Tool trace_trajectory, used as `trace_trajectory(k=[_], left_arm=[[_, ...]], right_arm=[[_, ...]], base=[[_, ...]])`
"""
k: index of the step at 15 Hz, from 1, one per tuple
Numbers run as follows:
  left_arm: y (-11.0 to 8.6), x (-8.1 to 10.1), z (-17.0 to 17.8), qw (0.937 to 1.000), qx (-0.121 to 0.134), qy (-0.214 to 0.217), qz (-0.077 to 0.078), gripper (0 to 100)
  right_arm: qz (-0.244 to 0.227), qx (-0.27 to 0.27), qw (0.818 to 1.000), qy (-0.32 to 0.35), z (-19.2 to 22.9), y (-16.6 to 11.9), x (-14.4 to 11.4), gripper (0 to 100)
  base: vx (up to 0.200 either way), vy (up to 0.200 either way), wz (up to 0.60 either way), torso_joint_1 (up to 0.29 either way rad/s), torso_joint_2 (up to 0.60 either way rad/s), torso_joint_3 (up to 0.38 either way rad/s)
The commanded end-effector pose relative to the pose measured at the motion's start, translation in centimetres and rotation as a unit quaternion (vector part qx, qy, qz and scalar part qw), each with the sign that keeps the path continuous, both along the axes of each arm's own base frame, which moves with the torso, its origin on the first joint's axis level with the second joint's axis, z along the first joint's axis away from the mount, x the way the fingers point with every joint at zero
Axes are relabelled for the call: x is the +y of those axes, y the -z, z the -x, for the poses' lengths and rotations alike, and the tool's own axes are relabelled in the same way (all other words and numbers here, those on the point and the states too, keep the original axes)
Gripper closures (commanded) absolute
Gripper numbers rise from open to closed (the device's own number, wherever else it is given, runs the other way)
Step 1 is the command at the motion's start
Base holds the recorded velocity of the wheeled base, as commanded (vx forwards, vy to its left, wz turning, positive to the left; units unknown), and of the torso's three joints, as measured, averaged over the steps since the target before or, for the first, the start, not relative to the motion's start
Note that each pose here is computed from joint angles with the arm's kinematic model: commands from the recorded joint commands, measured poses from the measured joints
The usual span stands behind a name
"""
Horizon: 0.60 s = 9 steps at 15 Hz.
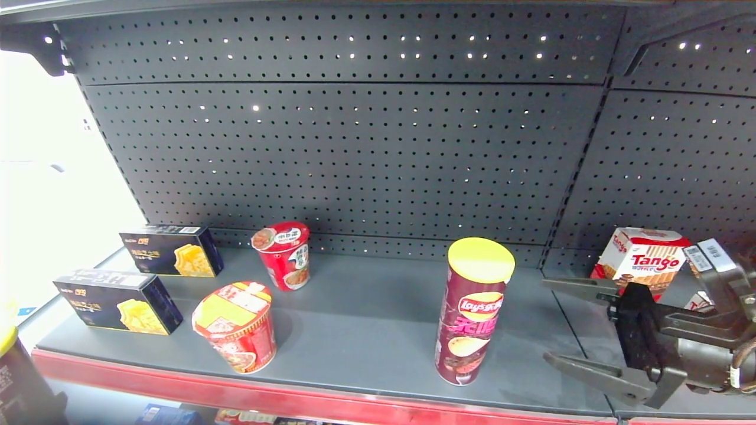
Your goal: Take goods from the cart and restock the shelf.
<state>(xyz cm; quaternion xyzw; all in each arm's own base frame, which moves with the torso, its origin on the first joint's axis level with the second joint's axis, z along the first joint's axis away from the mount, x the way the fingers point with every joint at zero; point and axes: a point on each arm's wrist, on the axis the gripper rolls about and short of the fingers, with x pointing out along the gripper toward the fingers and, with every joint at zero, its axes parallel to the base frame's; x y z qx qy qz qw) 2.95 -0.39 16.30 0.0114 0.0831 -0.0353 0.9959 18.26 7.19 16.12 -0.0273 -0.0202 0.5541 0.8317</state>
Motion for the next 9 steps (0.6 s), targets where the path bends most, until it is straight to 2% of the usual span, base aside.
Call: trace_trajectory(k=[1,6,9], left_arm=[[0.0,0.0,0.1,1.0,-0.002,0.0,0.001,100],[0.0,0.1,0.4,0.9999,-0.011,-0.006,0.001,100],[-0.1,0.2,0.4,0.9999,-0.014,-0.006,0.002,100]], right_arm=[[-0.01,-0.036,0.999,0.001,1.8,-1.9,-0.6,0],[-0.013,-0.052,0.998,0.034,4.8,-3.5,-2.4,0],[-0.009,-0.05,0.993,0.11,6.6,-3.8,-4.6,0]], base=[[0.0,0.0,0.0,0.0,0.0,0.0],[0.0,0.0,0.0,0.0,0.0,0.0],[0.0,0.0,0.0,0.0,0.0,0.0]])
